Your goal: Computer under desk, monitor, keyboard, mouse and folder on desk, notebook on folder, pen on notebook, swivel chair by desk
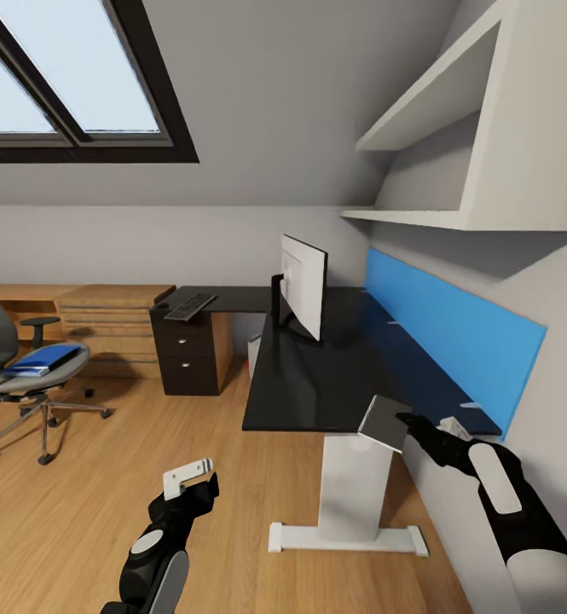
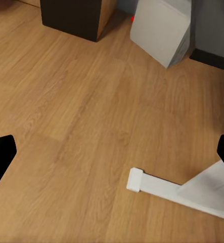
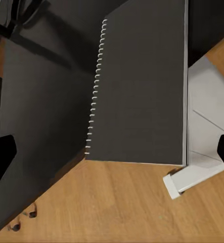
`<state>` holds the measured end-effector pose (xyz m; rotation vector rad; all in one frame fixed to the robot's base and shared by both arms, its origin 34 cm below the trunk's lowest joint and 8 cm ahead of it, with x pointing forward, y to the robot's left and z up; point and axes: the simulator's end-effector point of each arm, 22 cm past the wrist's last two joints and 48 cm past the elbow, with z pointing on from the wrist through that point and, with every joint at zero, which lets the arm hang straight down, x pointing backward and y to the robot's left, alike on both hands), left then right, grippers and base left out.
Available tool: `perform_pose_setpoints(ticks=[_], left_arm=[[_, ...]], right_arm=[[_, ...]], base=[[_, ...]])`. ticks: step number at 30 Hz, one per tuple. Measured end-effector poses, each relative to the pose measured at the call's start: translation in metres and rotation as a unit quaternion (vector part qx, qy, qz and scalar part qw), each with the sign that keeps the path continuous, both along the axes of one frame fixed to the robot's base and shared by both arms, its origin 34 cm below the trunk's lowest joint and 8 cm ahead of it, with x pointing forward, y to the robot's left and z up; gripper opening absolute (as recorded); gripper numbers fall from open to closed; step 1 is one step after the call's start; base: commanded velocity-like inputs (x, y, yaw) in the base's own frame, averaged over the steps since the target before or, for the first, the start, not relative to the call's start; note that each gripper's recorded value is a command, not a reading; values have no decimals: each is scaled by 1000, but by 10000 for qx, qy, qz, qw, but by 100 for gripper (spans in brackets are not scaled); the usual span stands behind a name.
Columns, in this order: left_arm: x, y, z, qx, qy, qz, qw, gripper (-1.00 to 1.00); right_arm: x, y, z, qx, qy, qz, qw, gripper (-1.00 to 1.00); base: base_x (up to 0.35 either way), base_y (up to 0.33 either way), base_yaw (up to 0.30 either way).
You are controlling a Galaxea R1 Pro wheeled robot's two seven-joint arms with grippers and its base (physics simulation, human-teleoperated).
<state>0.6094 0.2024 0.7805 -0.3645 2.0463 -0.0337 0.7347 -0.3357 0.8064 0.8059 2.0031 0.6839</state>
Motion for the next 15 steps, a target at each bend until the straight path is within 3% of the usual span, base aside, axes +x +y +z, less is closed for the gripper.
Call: perform_pose_setpoints(ticks=[7, 15], left_arm=[[-2, -1, -14, 2, 4, -11, 10000, 100], [-4, -2, -30, 0, 19, -20, 10000, 100]], right_arm=[[-1, 1, -14, 84, -28, -4, 10000, 100], [-6, -22, -32, 341, -51, -308, 9989, 100]], base=[[0, 0, 0], [0, 0, 0]])
